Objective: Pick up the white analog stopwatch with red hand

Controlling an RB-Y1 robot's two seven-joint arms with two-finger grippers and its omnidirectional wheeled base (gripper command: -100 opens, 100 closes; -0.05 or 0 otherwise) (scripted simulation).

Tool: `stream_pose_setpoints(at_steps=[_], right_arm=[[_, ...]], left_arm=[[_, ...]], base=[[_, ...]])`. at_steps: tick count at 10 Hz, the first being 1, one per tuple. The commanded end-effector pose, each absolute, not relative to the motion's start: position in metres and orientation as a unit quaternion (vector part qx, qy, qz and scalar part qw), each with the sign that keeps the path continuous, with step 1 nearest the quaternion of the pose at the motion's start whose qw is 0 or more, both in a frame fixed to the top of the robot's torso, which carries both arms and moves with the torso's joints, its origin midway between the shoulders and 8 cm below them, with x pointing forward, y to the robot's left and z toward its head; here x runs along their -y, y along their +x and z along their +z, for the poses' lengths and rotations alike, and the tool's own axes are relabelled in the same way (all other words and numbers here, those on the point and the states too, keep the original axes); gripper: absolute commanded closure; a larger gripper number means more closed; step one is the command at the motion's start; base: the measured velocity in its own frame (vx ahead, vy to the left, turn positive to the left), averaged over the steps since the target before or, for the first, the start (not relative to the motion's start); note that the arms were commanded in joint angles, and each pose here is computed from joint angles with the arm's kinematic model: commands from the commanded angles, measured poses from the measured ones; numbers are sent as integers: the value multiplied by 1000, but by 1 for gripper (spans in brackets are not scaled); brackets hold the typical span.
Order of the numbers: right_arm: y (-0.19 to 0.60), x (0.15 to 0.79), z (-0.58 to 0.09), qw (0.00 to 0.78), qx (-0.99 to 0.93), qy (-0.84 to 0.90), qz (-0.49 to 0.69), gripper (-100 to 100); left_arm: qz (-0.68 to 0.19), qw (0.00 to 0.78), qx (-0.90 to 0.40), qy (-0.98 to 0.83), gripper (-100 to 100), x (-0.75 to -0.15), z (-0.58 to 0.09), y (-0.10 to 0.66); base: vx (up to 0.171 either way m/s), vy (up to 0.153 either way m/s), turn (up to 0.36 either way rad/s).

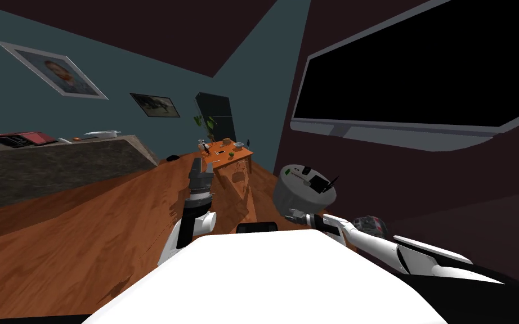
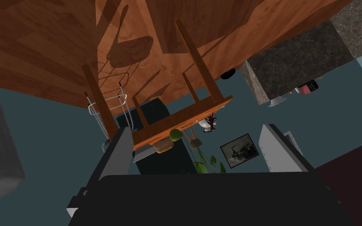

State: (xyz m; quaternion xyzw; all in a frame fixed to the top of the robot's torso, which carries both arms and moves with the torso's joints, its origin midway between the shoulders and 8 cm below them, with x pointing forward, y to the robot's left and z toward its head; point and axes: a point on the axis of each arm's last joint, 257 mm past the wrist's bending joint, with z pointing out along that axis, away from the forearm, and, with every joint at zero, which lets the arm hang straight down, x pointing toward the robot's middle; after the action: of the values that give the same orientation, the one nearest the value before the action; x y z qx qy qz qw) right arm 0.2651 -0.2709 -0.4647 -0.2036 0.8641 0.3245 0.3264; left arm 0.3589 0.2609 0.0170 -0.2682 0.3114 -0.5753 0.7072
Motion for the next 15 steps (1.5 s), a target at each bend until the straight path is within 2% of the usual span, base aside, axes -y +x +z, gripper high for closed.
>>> stream_pose_setpoints(at_steps=[1, 2, 5, 10, 12, 14, 15], right_arm=[[262, 303, -470, 315, -877, -206, 299, -100], [254, 331, -473, 300, -888, -214, 276, -100], [253, 344, -477, 297, -893, -211, 264, -100], [229, 451, -478, 251, -926, -220, 174, -100], [229, 461, -478, 249, -929, -218, 164, -100], [215, 524, -467, 225, -943, -219, 108, -100], [215, 522, -467, 226, -943, -219, 110, -100]], left_arm=[[-575, 707, -311, -268, 0, -261, 17, 359], [-575, 707, -311, -268, 0, -261, 17, 359], [-575, 707, -311, -268, 0, -261, 17, 359], [-575, 707, -311, -268, 0, -261, 17, 359], [-575, 707, -311, -268, 0, -261, 17, 359], [-575, 707, -311, -268, 0, -261, 17, 359], [-575, 707, -311, -268, 0, -261, 17, 359]], base=[[73, -61, 111], [73, -75, 220], [28, -38, 12], [77, -79, 162], [51, -60, 40], [84, -84, 207], [103, -132, 85]])
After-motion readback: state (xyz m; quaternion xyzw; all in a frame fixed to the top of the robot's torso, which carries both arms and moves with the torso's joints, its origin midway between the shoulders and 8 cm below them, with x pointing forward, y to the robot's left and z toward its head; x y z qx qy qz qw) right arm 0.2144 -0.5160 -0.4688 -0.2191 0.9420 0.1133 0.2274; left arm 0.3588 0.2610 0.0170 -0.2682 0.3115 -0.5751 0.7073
